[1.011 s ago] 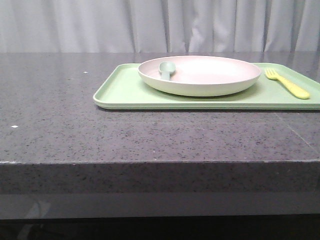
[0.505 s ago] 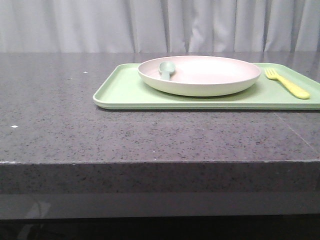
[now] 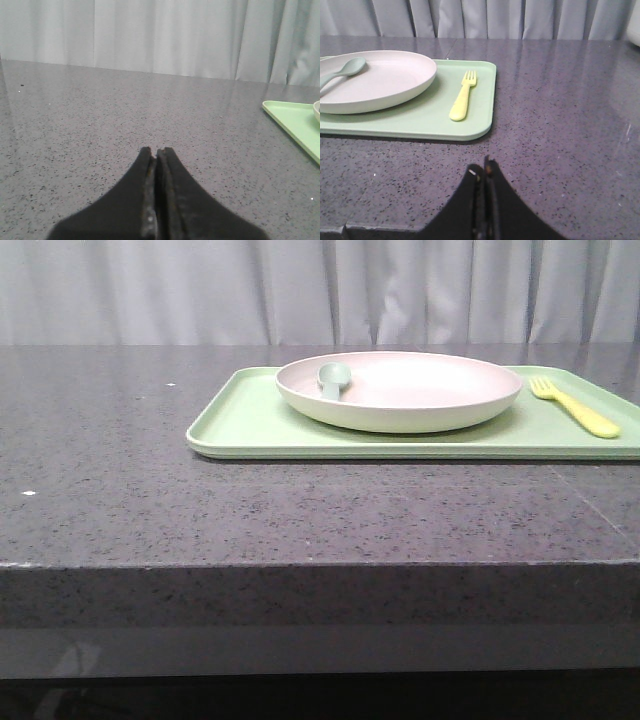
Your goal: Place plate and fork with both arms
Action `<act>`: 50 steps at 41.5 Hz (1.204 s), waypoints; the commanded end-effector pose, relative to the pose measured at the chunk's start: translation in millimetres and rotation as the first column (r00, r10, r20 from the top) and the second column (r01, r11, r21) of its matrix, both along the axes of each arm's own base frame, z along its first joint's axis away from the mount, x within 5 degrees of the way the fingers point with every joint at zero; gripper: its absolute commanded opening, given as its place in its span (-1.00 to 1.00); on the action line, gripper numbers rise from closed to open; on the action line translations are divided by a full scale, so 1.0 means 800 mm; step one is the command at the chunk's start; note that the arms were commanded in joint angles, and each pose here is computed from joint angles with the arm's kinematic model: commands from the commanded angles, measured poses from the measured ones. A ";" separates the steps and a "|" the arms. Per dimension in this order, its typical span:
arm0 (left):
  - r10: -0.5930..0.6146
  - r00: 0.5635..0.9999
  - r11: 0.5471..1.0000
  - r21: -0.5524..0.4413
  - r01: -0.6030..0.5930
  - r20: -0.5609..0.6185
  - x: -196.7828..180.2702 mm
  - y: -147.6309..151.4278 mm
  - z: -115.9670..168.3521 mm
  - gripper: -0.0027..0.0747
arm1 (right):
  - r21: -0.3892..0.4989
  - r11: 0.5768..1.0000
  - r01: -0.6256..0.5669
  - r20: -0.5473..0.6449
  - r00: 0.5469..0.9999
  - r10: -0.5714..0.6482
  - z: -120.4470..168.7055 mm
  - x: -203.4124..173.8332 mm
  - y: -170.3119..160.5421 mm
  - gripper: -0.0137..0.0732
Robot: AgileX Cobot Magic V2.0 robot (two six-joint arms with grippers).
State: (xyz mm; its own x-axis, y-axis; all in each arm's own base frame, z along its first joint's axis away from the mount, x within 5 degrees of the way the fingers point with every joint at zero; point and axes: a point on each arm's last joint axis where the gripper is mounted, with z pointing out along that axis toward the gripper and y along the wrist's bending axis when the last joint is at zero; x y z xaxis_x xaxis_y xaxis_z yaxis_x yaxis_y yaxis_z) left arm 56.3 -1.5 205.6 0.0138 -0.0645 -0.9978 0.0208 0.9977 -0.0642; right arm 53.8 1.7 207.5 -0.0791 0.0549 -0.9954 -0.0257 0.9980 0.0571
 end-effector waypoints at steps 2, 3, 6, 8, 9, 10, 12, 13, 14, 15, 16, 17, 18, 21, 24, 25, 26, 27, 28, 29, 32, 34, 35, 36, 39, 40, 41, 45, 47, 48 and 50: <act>0.009 0.995 1.000 -0.018 -0.007 0.102 -0.003 0.001 0.008 -0.98 | -0.013 1.000 0.014 0.193 0.981 -0.011 0.012 -0.001 -0.001 -0.89; 0.009 0.995 1.000 -0.018 -0.007 0.102 -0.003 0.001 0.008 -0.98 | -0.003 1.000 0.014 0.204 0.979 -0.013 0.011 -0.001 -0.001 -0.89; 0.009 0.995 1.000 -0.018 -0.007 0.100 -0.003 0.001 0.008 -0.98 | 0.011 1.000 0.015 0.227 0.974 -0.017 0.006 0.001 -0.001 -0.89; 0.009 0.995 1.000 -0.018 -0.007 0.100 -0.003 0.001 0.008 -0.98 | 0.014 1.000 0.015 0.224 0.974 -0.017 0.006 0.001 -0.001 -0.89; 0.009 0.995 1.000 -0.018 -0.007 0.100 -0.003 0.001 0.008 -0.98 | 0.014 1.000 0.015 0.226 0.974 -0.017 0.006 0.000 -0.001 -0.89; 0.009 0.995 1.000 -0.018 -0.007 0.100 -0.003 0.001 0.008 -0.98 | 0.014 1.000 0.015 0.228 0.973 -0.017 0.006 0.000 -0.001 -0.89; 0.009 0.995 1.000 -0.018 -0.007 0.100 -0.003 0.001 0.008 -0.98 | 0.015 1.000 0.015 0.233 0.972 -0.018 0.007 0.000 -0.001 -0.89; 0.009 0.995 1.000 -0.018 -0.007 0.100 -0.003 0.001 0.008 -0.98 | 0.016 1.000 0.015 0.234 0.972 -0.018 0.007 0.000 -0.001 -0.89; 0.009 0.995 1.000 -0.018 -0.007 0.100 -0.003 0.001 0.008 -0.98 | 0.015 1.000 0.015 0.233 0.972 -0.018 0.007 0.000 -0.001 -0.89; 0.009 0.995 1.000 -0.018 -0.007 0.100 -0.003 0.001 0.008 -0.98 | 0.015 1.000 0.015 0.233 0.972 -0.018 0.007 0.000 -0.001 -0.89; 0.009 0.995 1.000 -0.018 -0.007 0.100 -0.003 0.001 0.008 -0.98 | 0.015 1.000 0.015 0.232 0.973 -0.018 0.007 0.000 -0.001 -0.89; 0.009 0.995 1.000 -0.018 -0.007 0.100 -0.003 0.001 0.008 -0.98 | 0.015 1.000 0.015 0.231 0.973 -0.018 0.007 0.000 -0.001 -0.89; 0.009 0.995 1.000 -0.018 -0.007 0.100 -0.003 0.001 0.008 -0.98 | 0.015 1.000 0.015 0.231 0.973 -0.018 0.007 0.000 -0.001 -0.89; 0.009 0.995 1.000 -0.018 -0.007 0.100 -0.003 0.001 0.008 -0.98 | 0.015 1.000 0.015 0.231 0.973 -0.018 0.007 0.000 -0.001 -0.89; 0.009 0.995 1.000 -0.018 -0.007 0.100 -0.003 0.001 0.008 -0.98 | 0.015 1.000 0.015 0.231 0.973 -0.018 0.007 0.000 -0.001 -0.89; 0.009 0.995 1.000 -0.018 -0.007 0.100 -0.003 0.001 0.008 -0.98 | 0.015 1.000 0.015 0.231 0.973 -0.018 0.007 0.000 -0.001 -0.89; 0.009 0.995 1.000 -0.018 -0.007 0.100 -0.003 0.001 0.008 -0.98 | 0.015 1.000 0.015 0.231 0.973 -0.018 0.007 0.000 -0.001 -0.89; 0.009 0.995 1.000 -0.018 -0.007 0.100 -0.003 0.001 0.008 -0.98 | 0.015 1.000 0.015 0.231 0.973 -0.018 0.007 0.000 -0.001 -0.89; 0.009 0.995 1.000 -0.018 -0.007 0.100 -0.003 0.001 0.008 -0.98 | 0.015 1.000 0.015 0.231 0.973 -0.018 0.007 0.000 -0.001 -0.89; 0.009 0.995 1.000 -0.018 -0.007 0.100 -0.003 0.001 0.008 -0.98 | 0.015 1.000 0.015 0.231 0.973 -0.018 0.007 0.000 -0.001 -0.89; 0.009 0.995 1.000 -0.018 -0.007 0.100 -0.003 0.001 0.008 -0.98 | 0.015 1.000 0.015 0.231 0.973 -0.018 0.007 0.000 -0.001 -0.89; 0.009 0.995 1.000 -0.018 -0.007 0.100 -0.003 0.001 0.008 -0.98 | 0.015 1.000 0.015 0.231 0.973 -0.018 0.007 0.000 -0.001 -0.89; 0.009 0.995 1.000 -0.018 -0.007 0.100 -0.003 0.001 0.008 -0.98 | 0.015 1.000 0.015 0.231 0.973 -0.018 0.007 0.000 -0.001 -0.89; 0.009 0.995 1.000 -0.018 -0.007 0.100 -0.003 0.001 0.008 -0.98 | 0.015 1.000 0.018 0.231 0.973 -0.021 0.007 0.000 -0.001 -0.89; 0.009 0.995 1.000 -0.018 -0.007 0.100 -0.003 0.001 0.008 -0.98 | 0.015 1.000 0.027 0.231 0.972 -0.030 0.007 0.000 -0.002 -0.89; 0.009 0.995 1.000 -0.018 -0.007 0.100 -0.003 0.001 0.008 -0.98 | 0.015 0.999 0.031 0.231 0.972 -0.034 0.007 0.000 -0.002 -0.89; 0.009 0.995 1.000 -0.018 -0.007 0.100 -0.003 0.001 0.008 -0.98 | 0.015 0.999 0.035 0.231 0.972 -0.037 0.007 0.000 -0.003 -0.89; 0.009 0.995 1.000 -0.018 -0.007 0.100 -0.003 0.001 0.008 -0.98 | 0.015 0.999 0.046 0.231 0.972 -0.048 0.007 0.000 -0.003 -0.89; 0.009 0.995 1.000 -0.018 -0.007 0.100 -0.003 0.001 0.008 -0.98 | 0.015 0.999 0.047 0.231 0.972 -0.049 0.007 0.000 -0.003 -0.89; 0.009 0.995 1.000 -0.018 -0.007 0.100 -0.003 0.001 0.008 -0.98 | 0.015 0.999 0.047 0.231 0.972 -0.049 0.007 0.000 -0.003 -0.89; 0.009 0.995 1.000 -0.018 -0.007 0.100 -0.003 0.001 0.008 -0.98 | 0.015 0.999 0.047 0.231 0.972 -0.049 0.007 0.000 -0.003 -0.89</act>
